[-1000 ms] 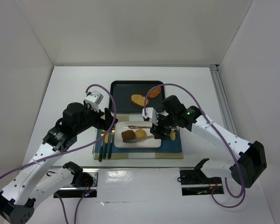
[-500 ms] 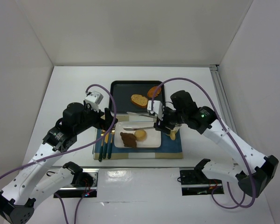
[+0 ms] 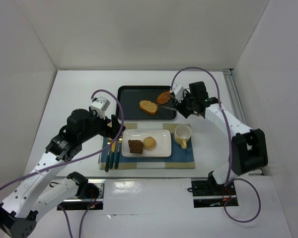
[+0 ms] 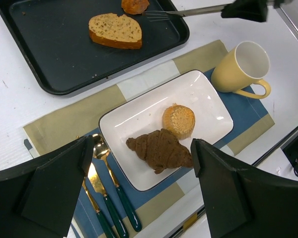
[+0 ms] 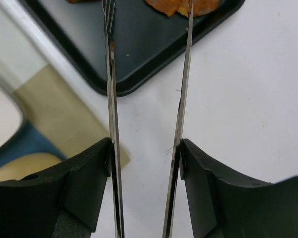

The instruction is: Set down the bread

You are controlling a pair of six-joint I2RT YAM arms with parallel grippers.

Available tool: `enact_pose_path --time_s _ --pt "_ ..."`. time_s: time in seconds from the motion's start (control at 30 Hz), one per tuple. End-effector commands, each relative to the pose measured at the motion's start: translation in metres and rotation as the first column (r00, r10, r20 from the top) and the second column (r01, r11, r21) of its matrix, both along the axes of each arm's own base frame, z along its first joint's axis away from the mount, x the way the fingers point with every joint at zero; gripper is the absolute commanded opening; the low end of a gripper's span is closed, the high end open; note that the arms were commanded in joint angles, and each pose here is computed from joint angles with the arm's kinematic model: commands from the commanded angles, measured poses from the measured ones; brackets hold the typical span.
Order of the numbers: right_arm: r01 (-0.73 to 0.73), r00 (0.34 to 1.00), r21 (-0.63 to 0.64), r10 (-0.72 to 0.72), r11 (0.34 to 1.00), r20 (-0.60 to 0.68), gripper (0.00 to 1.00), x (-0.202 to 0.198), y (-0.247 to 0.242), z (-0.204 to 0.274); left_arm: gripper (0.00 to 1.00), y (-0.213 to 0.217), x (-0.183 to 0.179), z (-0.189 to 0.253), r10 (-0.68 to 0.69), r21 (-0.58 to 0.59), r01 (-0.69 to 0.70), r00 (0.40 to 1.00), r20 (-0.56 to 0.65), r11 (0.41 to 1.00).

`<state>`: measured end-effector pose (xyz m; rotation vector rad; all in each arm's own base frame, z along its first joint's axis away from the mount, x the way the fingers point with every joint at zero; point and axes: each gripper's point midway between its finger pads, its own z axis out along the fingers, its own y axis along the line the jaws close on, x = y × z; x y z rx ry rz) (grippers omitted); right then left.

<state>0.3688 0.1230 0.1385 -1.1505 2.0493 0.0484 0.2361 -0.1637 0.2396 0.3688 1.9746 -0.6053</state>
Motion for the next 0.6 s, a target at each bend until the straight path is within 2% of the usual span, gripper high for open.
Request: enact_pose_path --time_s 0.0,0.17,0.57 --pt "-0.013 0.990 0.042 0.007 0.999 0.138 0.64 0.049 0.001 0.029 0.98 -0.002 0.002 0.011 -0.007 -0.015 0.008 0.999 0.040 1.000" --pt "-0.032 0.997 0.023 0.030 0.999 0.076 0.64 0.065 -0.002 0.001 0.98 -0.001 0.001 0.013 -0.007 -0.019 0.008 0.999 0.048 1.000" --pt "-0.026 0.996 -0.054 0.031 0.998 0.087 0.64 0.098 -0.009 -0.005 0.98 -0.003 0.000 0.013 -0.015 -0.022 0.016 0.999 0.047 1.000"
